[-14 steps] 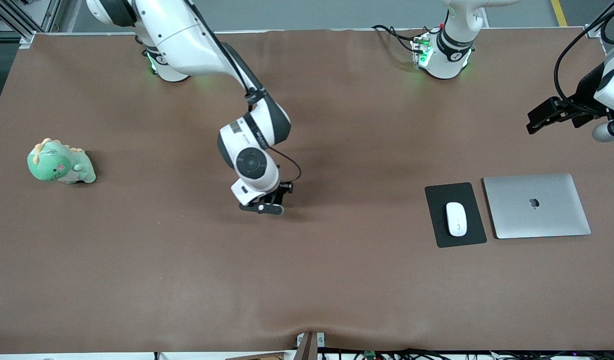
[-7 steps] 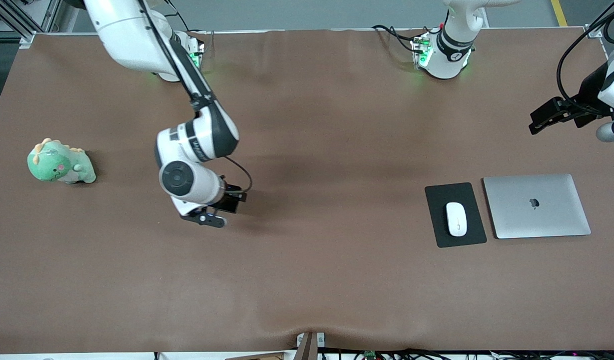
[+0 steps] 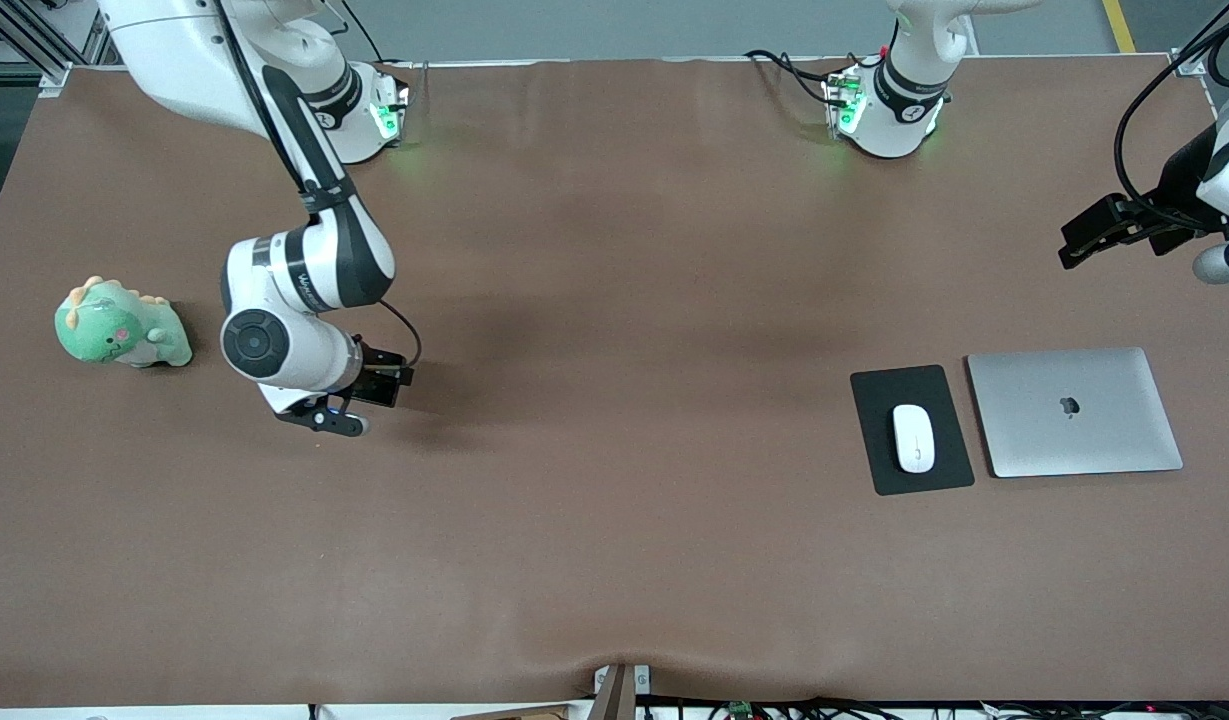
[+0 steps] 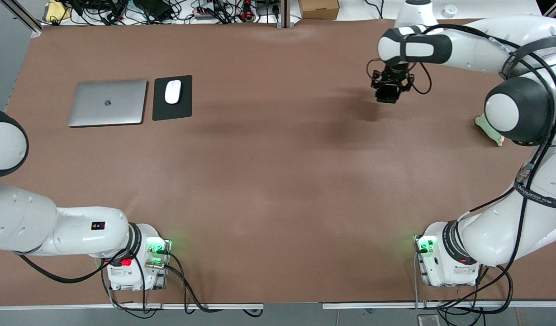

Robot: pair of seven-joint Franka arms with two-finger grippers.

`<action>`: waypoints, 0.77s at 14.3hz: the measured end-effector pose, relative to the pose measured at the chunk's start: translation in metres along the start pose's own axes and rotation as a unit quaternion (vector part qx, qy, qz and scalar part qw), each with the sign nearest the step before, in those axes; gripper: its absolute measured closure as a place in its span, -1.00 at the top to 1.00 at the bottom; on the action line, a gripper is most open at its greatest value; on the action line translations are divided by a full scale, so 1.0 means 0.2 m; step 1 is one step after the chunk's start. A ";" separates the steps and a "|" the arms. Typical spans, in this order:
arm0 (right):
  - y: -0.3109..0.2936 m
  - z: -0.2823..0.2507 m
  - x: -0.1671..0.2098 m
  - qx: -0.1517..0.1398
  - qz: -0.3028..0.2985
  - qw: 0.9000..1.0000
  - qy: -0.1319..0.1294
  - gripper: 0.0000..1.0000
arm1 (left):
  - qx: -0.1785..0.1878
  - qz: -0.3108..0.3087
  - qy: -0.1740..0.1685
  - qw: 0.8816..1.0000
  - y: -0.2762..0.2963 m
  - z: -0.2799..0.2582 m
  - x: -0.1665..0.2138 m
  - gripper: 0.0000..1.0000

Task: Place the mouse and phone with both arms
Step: 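Carry the phone with the right gripper toward the green plush toy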

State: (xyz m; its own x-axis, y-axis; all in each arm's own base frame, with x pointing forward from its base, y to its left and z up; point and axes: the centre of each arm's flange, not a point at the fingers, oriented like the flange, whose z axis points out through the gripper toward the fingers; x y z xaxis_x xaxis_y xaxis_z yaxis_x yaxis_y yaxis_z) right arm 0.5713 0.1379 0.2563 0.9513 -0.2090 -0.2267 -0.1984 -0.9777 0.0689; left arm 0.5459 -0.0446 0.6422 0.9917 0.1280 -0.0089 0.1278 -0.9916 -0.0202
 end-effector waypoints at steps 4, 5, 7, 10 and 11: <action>0.34 0.04 0.02 0.015 -0.027 1.000 0.003 0.59 | 0.000 0.000 0.001 1.000 0.00 0.00 0.00 1.00; 0.41 0.04 0.02 0.019 -0.032 0.999 0.003 0.59 | 0.000 0.000 0.001 1.000 0.00 0.00 0.00 1.00; 0.55 0.04 0.02 0.025 -0.042 0.999 0.004 0.59 | 0.000 0.000 0.001 1.000 0.00 0.00 0.00 1.00; 0.77 0.07 0.01 0.034 -0.061 0.998 0.006 0.59 | 0.000 -0.001 0.000 1.000 0.00 0.00 0.00 1.00; 0.85 0.10 0.01 0.037 -0.067 0.997 0.009 0.59 | 0.000 -0.001 0.000 1.000 0.00 0.00 0.01 1.00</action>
State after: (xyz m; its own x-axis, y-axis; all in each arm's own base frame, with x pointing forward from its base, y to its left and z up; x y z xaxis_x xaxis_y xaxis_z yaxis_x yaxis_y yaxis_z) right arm 0.5346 -0.0285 0.2488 0.9742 -0.0770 -0.2120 -0.0860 -0.9957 -0.0332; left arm 0.5470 -0.0437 0.6416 0.9915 0.1295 -0.0085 0.1293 -0.9914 -0.0198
